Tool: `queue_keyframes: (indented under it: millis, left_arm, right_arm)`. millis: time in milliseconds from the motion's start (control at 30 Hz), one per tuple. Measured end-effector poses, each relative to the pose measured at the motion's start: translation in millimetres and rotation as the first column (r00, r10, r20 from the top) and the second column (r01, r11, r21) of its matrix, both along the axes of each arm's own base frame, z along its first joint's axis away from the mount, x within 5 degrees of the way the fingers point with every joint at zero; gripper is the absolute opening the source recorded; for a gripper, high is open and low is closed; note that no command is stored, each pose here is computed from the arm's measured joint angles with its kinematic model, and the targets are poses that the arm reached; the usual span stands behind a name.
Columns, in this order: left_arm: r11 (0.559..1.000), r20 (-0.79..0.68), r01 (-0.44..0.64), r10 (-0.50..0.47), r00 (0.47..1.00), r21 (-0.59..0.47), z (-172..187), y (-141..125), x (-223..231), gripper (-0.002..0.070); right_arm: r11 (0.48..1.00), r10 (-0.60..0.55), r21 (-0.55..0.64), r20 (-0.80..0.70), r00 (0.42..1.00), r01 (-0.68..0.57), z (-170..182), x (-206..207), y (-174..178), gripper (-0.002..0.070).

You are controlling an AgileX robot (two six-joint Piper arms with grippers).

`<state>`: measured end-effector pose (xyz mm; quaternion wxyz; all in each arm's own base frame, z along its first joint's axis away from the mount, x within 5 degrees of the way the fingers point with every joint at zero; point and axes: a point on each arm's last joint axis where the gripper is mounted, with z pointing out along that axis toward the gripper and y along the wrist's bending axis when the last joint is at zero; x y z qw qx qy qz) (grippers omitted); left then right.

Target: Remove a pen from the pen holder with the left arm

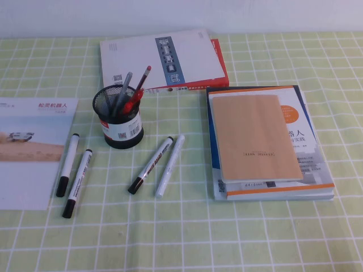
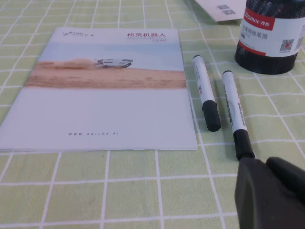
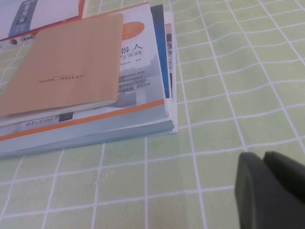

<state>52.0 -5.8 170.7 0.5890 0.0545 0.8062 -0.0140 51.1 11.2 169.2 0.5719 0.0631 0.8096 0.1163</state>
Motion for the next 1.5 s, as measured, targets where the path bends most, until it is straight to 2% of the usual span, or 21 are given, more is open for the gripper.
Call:
queue_keyframes:
  millis: [1033, 1233, 1300, 1400, 1500]
  left_arm:
    - [1.000, 0.002, 0.000, 0.000, 1.000, 0.002, 0, 0, 0, -0.0004]
    - [1.000, 0.023, 0.000, 0.001, 1.000, -0.030, 2, -1, 1, -0.0004]
    - [0.998, 0.029, -0.001, 0.003, 1.000, -0.061, 3, -1, 1, -0.0004]
    - [0.976, 0.060, -0.008, 0.022, 0.998, -0.217, 8, -4, 2, -0.0004]
    - [0.900, 0.117, -0.008, 0.066, 0.991, -0.436, 17, -6, 3, -0.0004]
  right_arm:
    - [1.000, 0.000, 0.000, 0.000, 1.000, 0.000, 0, 0, 0, -0.0015]
    - [1.000, 0.000, 0.000, 0.000, 1.000, 0.000, 0, 0, 0, -0.0015]
    - [1.000, 0.000, 0.000, 0.000, 1.000, 0.000, 0, 0, 0, -0.0015]
    - [1.000, 0.000, 0.000, 0.000, 1.000, 0.000, 0, 0, 0, -0.0015]
    - [1.000, 0.000, 0.000, 0.000, 1.000, 0.000, 0, 0, 0, -0.0015]
